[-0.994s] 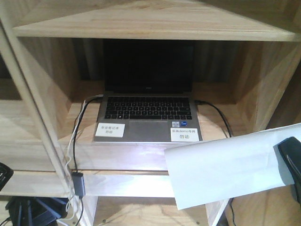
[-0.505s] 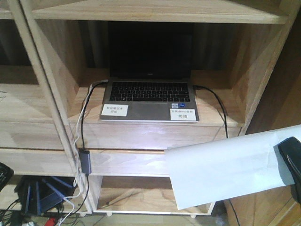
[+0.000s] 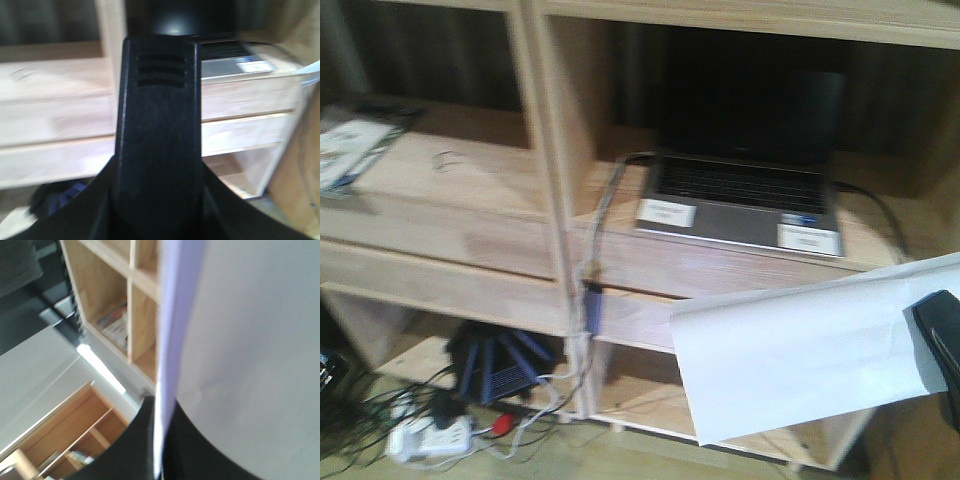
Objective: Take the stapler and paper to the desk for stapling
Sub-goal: 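Back away and turn the base toward the desk holding both items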
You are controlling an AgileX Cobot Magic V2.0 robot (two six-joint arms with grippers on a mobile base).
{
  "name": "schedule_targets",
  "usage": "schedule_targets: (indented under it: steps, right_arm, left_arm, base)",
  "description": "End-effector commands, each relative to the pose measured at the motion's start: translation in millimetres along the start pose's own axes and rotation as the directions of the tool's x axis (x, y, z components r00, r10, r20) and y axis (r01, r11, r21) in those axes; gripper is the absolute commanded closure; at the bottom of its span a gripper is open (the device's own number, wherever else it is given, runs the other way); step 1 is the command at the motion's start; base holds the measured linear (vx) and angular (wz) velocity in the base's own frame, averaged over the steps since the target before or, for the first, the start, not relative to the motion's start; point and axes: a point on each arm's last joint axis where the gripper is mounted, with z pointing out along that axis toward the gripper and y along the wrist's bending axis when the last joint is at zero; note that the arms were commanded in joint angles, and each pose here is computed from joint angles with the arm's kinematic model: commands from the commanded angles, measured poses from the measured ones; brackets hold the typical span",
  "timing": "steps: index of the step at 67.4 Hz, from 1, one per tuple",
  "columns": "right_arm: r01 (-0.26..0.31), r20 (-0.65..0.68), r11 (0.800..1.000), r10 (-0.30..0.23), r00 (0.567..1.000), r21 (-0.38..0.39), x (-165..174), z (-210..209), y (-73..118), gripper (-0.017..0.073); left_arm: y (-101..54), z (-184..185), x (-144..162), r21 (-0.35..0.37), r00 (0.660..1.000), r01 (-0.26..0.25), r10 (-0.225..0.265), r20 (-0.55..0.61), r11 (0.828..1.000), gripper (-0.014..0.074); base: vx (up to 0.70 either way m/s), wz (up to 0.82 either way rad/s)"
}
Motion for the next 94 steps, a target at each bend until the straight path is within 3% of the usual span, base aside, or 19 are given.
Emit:
schedule_targets:
  steps: [1, 94]
  right_arm:
    - [0.0, 0.014, 0.999, 0.0, 1.0, -0.036, 1.3, -4.9, 0.6, 0.0566]
    - [-0.001, 0.015, 0.999, 0.001, 1.0, -0.04, 1.2, -5.0, 0.9, 0.0566]
  left_arm:
    - [-0.7, -4.2, -18.0, 0.006, 0.992, 0.008, -0.009, 0.129, 1.0, 0.06]
    - [-0.7, -4.2, -18.0, 0.006, 0.992, 0.008, -0.009, 0.129, 1.0, 0.06]
  base:
    - [-0.05, 0.57]
    - [0.01, 0.62]
